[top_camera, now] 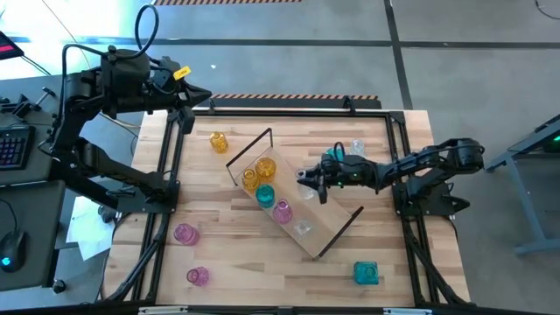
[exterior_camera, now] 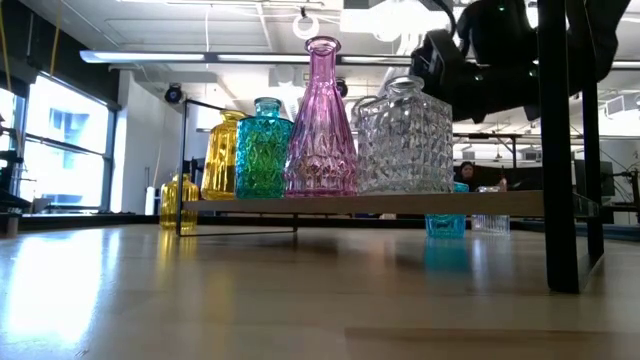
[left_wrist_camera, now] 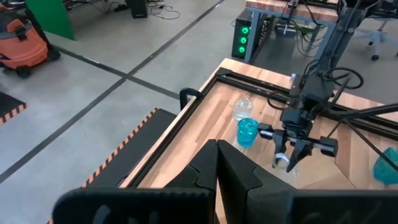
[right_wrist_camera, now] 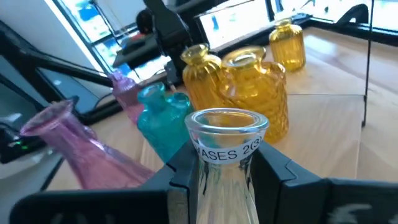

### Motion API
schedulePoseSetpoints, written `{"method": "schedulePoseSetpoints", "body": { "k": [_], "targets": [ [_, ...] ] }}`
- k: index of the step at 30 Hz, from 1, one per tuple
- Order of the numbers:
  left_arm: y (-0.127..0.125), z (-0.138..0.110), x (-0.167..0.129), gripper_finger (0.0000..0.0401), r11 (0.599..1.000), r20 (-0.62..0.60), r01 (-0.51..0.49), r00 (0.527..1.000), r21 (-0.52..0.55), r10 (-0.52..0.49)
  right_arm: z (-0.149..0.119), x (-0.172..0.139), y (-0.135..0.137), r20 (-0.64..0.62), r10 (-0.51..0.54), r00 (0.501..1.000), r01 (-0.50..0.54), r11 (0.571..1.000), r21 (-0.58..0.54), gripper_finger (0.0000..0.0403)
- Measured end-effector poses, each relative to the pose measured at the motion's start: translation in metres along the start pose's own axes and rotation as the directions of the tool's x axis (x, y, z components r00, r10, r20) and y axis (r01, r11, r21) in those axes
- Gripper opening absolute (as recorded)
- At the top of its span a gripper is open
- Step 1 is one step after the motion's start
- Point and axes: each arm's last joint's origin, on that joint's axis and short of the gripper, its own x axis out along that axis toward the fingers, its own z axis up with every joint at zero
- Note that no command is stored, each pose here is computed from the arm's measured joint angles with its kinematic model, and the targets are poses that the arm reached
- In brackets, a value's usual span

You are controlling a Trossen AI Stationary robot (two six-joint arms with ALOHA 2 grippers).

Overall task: Sort vases onto shelf
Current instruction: Put the left crystal vase on the shelf

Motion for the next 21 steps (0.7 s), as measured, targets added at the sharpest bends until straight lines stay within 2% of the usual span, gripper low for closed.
{"method": "schedulePoseSetpoints", "body": {
  "k": [8,13,21],
  "targets": [
    [0.0005,0.0,0.0,0.0,0.999,0.001,-0.017,1.0,-0.036,0.017,-0.0049,-0.0033,0.0005,-0.025,0.065,0.998,-0.067,0.996,-0.065,0.0074],
    [0.0004,0.0002,0.0005,0.0,0.998,0.001,-0.019,1.0,-0.055,0.019,-0.0053,-0.0033,0.0005,-0.032,0.07,0.997,-0.072,0.993,-0.089,0.0074],
    [-0.0014,0.0013,0.0087,0.0,0.999,-0.017,-0.022,1.0,-0.045,0.021,-0.0088,-0.0032,-0.0028,-0.053,-0.006,0.999,-0.003,0.987,-0.161,0.0074]
  ]
}}
